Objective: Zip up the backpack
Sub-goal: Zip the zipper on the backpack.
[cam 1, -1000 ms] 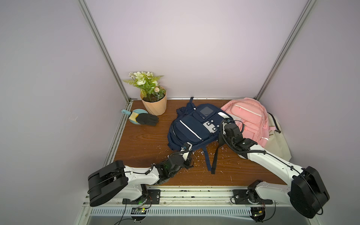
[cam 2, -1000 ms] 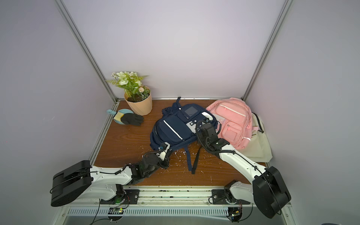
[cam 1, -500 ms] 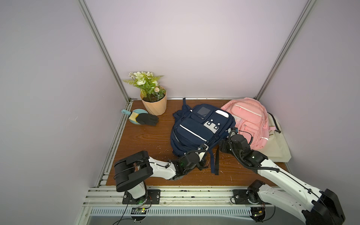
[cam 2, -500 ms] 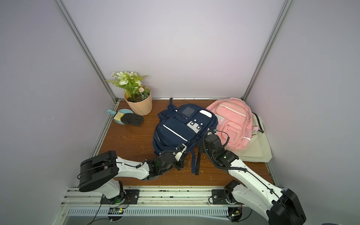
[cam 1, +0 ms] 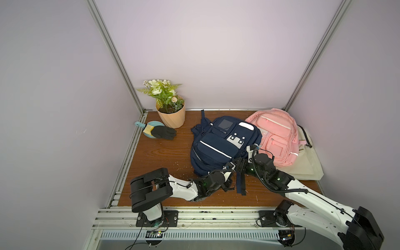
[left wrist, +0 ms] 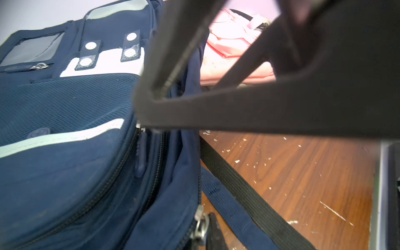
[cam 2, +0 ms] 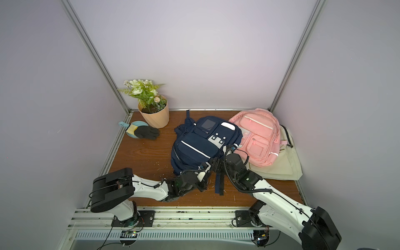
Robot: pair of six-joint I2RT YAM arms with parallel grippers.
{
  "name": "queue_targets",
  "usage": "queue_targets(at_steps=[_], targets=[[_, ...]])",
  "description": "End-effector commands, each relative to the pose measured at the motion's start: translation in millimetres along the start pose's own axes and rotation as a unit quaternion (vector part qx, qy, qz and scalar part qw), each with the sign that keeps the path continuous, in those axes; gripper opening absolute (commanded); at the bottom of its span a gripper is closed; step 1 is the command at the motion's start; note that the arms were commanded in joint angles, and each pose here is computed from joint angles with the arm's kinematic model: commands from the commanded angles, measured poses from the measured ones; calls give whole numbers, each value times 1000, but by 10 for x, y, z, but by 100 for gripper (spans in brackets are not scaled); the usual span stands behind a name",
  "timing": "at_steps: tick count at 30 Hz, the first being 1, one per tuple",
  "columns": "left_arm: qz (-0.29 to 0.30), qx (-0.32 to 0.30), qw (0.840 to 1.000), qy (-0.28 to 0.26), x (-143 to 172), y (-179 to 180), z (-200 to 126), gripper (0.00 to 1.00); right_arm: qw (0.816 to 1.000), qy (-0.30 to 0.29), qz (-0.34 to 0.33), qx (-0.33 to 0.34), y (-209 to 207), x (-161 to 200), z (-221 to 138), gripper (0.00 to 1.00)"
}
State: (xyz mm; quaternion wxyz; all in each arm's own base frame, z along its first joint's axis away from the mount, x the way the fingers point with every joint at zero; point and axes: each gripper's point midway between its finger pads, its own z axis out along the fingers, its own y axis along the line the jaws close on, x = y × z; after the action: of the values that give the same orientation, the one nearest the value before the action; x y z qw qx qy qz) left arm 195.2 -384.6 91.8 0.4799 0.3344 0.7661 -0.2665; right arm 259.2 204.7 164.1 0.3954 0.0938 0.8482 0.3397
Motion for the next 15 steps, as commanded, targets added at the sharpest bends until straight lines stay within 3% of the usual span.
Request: queue_targets(at_steps=[1, 6, 11, 15], targets=[[-5, 19, 999, -28, -142, -114, -68, 0, 998, -12, 37, 45, -96, -60, 43, 66], [-1, 19, 999, -33, -195, -120, -103, 0, 995, 21, 45, 83, -264, 150, 196, 58], [-4, 5, 1000, -27, -124, -38, -193, 0, 993, -21, 15, 113, -241, -116, 113, 21], [-6, -16, 1000, -15, -7, 93, -332, 0, 979, -70, -45, 188, -410, -468, -25, 4]])
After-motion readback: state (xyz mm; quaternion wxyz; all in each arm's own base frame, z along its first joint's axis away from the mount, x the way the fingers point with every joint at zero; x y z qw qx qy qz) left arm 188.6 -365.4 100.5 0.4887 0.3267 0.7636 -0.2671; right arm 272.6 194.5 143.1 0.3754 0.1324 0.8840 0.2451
